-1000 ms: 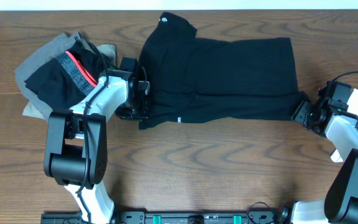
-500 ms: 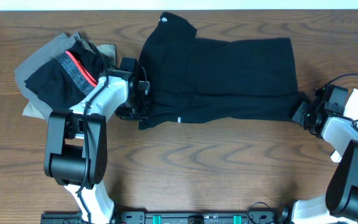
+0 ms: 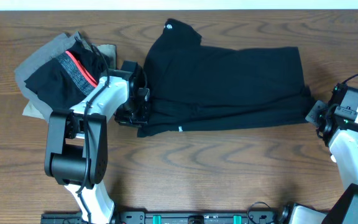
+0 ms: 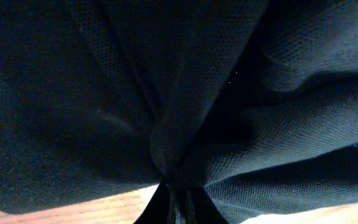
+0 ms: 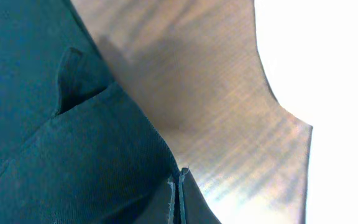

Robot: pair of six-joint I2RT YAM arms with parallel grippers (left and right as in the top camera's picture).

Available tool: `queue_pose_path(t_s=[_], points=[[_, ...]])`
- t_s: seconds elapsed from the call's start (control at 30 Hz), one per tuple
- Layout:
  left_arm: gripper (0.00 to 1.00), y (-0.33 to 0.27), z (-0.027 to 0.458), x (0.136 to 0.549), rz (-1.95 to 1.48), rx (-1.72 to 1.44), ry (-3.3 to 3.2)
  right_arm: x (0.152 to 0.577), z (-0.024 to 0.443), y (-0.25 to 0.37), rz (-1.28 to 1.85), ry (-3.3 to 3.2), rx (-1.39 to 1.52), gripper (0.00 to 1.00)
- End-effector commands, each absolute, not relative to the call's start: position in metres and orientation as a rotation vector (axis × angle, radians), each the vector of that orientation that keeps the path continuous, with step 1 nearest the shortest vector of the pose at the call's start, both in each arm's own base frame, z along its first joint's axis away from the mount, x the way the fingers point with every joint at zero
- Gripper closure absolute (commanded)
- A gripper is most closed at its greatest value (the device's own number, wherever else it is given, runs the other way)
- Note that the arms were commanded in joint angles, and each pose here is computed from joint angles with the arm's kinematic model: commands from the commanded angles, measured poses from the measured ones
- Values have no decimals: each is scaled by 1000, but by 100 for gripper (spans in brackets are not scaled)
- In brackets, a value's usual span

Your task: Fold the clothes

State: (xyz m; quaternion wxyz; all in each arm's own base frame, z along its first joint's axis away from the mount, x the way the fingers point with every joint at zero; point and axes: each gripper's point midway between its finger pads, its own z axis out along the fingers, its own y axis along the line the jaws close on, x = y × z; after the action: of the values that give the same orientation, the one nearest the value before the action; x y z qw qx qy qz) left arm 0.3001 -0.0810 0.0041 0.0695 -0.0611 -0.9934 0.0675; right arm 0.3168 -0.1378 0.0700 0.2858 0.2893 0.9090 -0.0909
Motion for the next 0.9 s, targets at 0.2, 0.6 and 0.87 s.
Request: queue_pose_path(t_s=[0.2,0.6,0.87], points=[[93,-69,20,299,111,-184,-3020,302,75,-163,-438,2411,824,88],[44,-77,72,332,135,-194,-3089,346,88,-116,15,2362,699,52],[26,-107,131,405,370,-318,-3353,372,117,-86,270,2339,568,51]])
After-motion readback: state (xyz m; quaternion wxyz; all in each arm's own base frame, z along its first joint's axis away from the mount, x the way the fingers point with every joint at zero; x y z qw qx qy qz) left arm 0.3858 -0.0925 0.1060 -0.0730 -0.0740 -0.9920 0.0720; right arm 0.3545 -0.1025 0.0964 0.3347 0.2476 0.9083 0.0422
